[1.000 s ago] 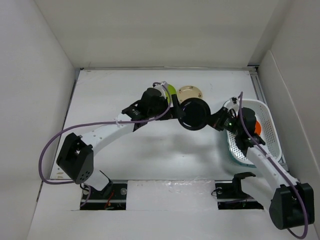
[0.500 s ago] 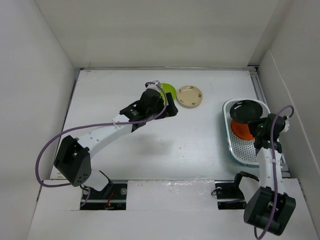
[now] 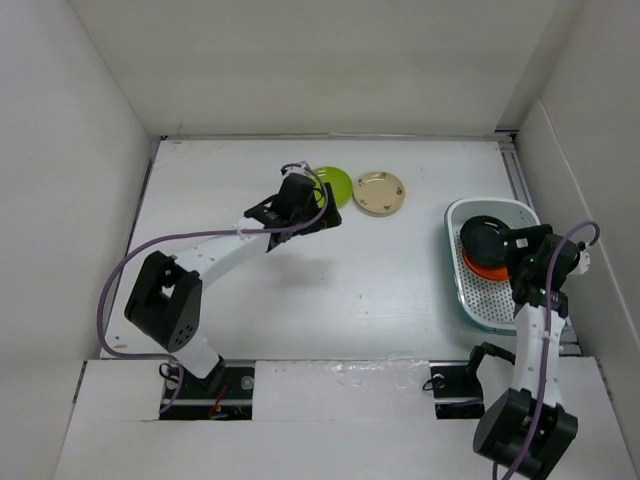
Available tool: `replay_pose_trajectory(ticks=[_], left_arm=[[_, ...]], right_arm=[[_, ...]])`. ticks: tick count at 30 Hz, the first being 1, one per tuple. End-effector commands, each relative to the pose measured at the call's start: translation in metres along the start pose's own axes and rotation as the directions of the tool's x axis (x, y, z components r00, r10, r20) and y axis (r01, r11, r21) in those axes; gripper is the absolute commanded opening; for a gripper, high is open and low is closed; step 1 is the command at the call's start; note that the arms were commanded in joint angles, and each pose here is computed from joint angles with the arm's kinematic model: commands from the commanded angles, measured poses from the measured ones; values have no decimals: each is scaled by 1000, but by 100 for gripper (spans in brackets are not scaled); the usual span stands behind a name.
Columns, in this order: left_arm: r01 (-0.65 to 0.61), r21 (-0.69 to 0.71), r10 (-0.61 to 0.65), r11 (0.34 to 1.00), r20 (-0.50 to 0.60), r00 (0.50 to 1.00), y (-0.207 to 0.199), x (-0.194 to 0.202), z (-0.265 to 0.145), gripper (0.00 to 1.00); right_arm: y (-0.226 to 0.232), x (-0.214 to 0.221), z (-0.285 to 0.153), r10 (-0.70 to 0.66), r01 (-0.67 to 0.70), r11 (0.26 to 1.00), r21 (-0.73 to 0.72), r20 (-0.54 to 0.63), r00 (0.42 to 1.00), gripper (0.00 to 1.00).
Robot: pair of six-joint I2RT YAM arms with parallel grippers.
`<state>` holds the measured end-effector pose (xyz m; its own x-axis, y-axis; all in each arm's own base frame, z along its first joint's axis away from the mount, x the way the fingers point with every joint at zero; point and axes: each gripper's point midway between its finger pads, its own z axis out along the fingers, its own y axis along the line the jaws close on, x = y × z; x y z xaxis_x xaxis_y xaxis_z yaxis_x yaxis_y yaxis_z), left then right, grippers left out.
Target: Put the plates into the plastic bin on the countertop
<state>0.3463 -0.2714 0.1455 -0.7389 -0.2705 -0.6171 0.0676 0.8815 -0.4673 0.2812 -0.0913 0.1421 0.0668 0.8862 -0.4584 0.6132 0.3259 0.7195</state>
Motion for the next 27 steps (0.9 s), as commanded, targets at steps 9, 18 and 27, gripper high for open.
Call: replay_pose_trajectory(ticks=[9, 18, 27], left_arm=[[95, -84, -89, 992, 67, 994, 36, -50, 55, 100], [154, -97, -151, 983, 40, 988, 70, -64, 111, 100], [224, -157, -224, 962, 20, 974, 92, -76, 164, 77]], right_arm=[[28, -37, -61, -11, 17, 999, -41, 147, 989, 100], [66, -2, -70, -92, 79, 959, -273, -33, 995, 100], [82, 11, -81, -131, 89, 915, -393, -80, 988, 99]])
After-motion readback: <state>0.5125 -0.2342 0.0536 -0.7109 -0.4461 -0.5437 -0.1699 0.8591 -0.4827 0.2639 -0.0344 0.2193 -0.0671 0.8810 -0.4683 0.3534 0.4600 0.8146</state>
